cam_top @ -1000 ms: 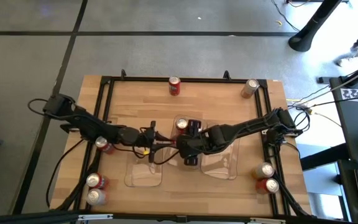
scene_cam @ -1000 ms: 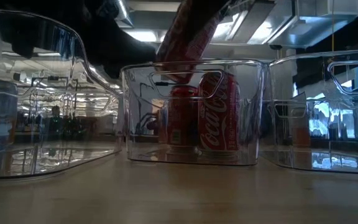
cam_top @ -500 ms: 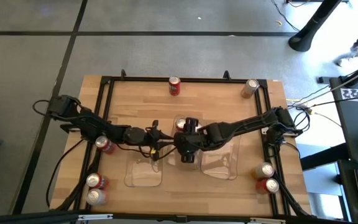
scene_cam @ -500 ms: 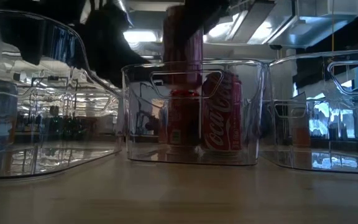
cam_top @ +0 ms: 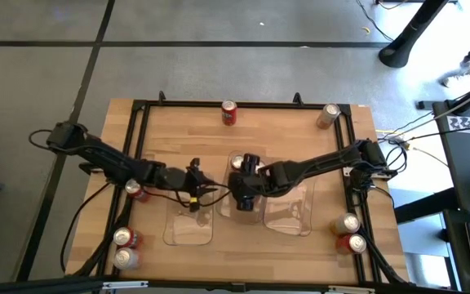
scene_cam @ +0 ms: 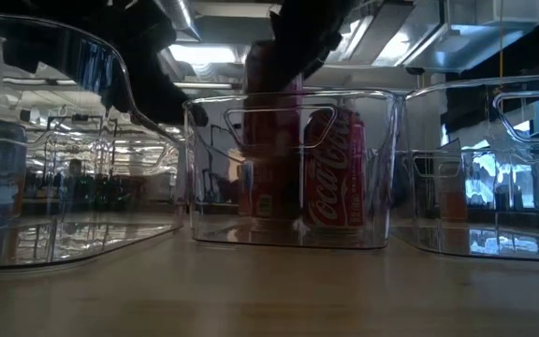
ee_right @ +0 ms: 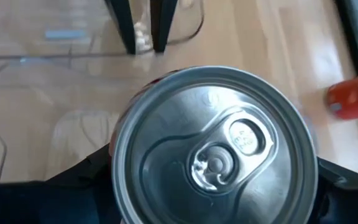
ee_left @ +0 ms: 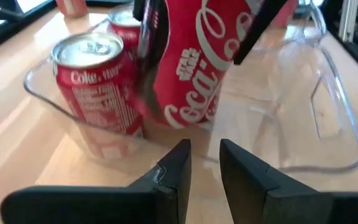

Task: Sort soda cans
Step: Put the red white soda can into the center transparent bin

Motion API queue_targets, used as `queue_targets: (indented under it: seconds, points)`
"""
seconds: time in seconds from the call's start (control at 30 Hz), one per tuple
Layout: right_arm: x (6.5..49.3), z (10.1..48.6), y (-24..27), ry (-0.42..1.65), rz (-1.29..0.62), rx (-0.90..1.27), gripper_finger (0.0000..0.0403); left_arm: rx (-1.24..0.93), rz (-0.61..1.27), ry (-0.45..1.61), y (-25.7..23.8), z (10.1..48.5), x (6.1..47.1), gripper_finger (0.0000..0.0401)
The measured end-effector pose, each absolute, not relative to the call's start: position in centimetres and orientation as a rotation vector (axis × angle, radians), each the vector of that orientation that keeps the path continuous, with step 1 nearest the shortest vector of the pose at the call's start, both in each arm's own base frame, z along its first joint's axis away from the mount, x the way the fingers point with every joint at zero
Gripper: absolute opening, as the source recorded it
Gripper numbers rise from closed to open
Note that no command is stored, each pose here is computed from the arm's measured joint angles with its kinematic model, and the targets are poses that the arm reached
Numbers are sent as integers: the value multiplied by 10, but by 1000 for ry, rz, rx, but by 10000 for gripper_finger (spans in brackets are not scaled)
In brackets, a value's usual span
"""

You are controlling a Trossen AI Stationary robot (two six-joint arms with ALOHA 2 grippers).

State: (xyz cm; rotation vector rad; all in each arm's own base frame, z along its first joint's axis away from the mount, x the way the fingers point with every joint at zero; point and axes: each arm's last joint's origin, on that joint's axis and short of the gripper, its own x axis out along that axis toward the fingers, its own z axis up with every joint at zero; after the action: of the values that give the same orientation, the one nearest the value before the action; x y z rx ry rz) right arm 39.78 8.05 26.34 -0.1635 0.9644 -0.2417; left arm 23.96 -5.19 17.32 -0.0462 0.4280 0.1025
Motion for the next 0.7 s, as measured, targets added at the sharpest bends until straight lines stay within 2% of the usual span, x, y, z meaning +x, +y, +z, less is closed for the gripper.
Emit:
queue_targets:
  seconds: [0.17, 0.7]
  points:
    - [397, 246, 77, 972, -236, -114, 296, -31, 186, 438, -49, 172, 238, 76]
    - [400, 206, 49, 939, -189, 33, 296, -35, 184, 421, -49, 173, 239, 76]
